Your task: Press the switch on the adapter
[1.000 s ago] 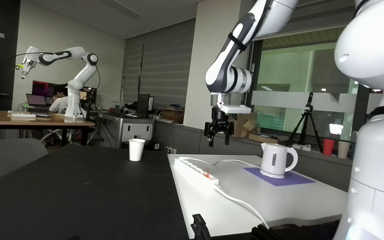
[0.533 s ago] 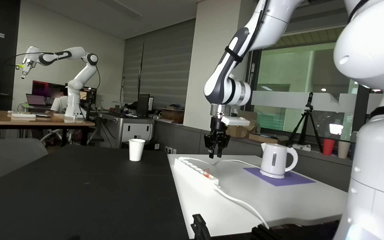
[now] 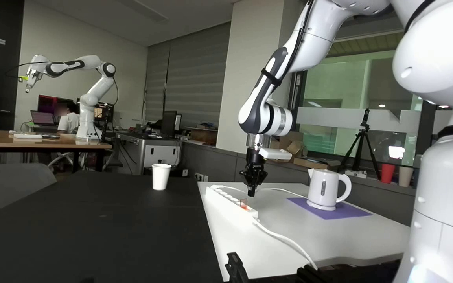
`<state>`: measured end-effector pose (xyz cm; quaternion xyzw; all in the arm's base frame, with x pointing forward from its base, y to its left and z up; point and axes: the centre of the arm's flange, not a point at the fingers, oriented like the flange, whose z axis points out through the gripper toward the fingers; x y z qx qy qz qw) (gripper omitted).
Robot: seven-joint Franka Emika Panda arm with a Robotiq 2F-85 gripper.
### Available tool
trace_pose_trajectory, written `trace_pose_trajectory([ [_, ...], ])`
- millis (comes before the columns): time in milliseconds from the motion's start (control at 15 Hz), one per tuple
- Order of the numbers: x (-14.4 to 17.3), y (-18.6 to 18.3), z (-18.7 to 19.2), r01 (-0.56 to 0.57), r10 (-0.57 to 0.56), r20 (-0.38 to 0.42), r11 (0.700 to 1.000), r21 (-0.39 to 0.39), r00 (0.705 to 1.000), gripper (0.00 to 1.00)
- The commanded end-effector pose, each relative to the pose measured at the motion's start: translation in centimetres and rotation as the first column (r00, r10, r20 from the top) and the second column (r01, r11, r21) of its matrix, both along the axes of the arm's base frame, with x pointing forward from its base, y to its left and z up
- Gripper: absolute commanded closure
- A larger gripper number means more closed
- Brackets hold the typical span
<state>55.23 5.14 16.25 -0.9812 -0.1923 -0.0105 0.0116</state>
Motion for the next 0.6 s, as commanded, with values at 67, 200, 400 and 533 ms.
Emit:
trace_pose_trajectory([
  [67,1.7,-0.4,-1.7,0.033,-0.032,-0.054,0.999,0.006,0.998,1.00],
  [200,0.5,-0.3,-1.7,0.013,-0.013,-0.039,1.000,0.004,0.999,0.99],
  [400,0.7,-0.3,-2.0,0.014,-0.014,-0.048,1.000,0.004,0.999,0.99],
  [533,0.8,-0.3,-2.0,0.014,-0.014,-0.048,1.000,0.004,0.999,0.99],
])
